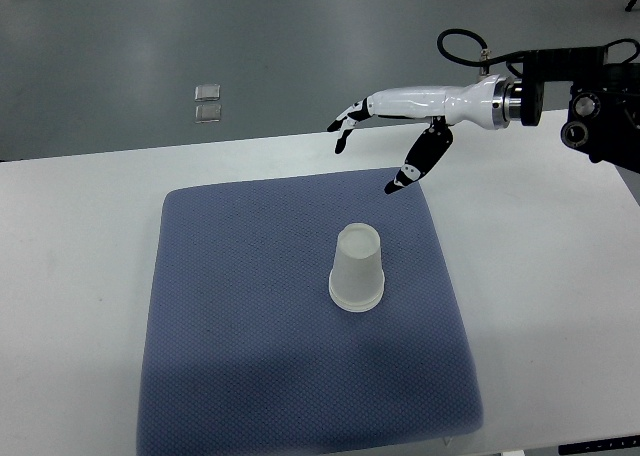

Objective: Stack paper cups

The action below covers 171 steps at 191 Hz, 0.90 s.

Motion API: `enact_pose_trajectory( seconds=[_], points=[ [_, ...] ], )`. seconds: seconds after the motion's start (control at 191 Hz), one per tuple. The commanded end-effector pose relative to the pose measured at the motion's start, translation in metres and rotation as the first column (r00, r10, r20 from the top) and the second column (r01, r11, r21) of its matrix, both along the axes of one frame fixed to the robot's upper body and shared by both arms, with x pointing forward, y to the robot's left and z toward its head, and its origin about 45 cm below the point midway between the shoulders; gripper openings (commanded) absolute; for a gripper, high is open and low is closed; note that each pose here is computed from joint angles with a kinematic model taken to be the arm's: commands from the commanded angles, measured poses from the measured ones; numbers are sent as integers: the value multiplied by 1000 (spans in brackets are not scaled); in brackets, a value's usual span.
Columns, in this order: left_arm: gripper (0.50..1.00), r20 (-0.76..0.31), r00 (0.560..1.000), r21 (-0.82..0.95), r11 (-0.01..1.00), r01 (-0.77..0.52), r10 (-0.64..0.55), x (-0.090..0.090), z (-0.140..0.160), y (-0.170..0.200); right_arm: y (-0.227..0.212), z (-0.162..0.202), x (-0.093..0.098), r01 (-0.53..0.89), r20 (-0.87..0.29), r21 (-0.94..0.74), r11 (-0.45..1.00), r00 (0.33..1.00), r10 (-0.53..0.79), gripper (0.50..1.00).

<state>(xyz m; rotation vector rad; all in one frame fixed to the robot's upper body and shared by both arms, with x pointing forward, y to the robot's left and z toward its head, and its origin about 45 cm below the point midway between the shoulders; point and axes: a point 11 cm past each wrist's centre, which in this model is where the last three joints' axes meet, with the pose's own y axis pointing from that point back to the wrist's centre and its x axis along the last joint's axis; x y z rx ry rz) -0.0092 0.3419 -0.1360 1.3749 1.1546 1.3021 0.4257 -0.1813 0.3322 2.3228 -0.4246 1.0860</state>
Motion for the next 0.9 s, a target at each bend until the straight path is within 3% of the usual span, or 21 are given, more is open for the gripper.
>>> enact_pose_trajectory(
  seconds=[0.0, 0.247, 0.409, 0.562, 0.892],
  points=[
    [1000, 0, 1000, 0, 1000, 0, 0, 0, 0, 0, -11, 12, 14, 77, -44, 96, 992, 996, -73, 915],
    [1000, 0, 1000, 0, 1000, 0, 0, 0, 0, 0, -40, 16, 41, 299, -207, 331, 895, 948, -240, 913],
    [1000, 0, 1000, 0, 1000, 1, -1, 0, 0, 0, -71, 6, 59, 506, -397, 508, 696, 856, -332, 915],
    [1000, 0, 1000, 0, 1000, 1, -1, 0, 0, 0, -95, -9, 66, 633, -482, 563, 532, 774, -411, 913],
    [1000, 0, 1000, 0, 1000, 0, 0, 0, 0, 0, -127, -44, 66, 820, -760, 568, 68, 554, -339, 913]
  ],
)
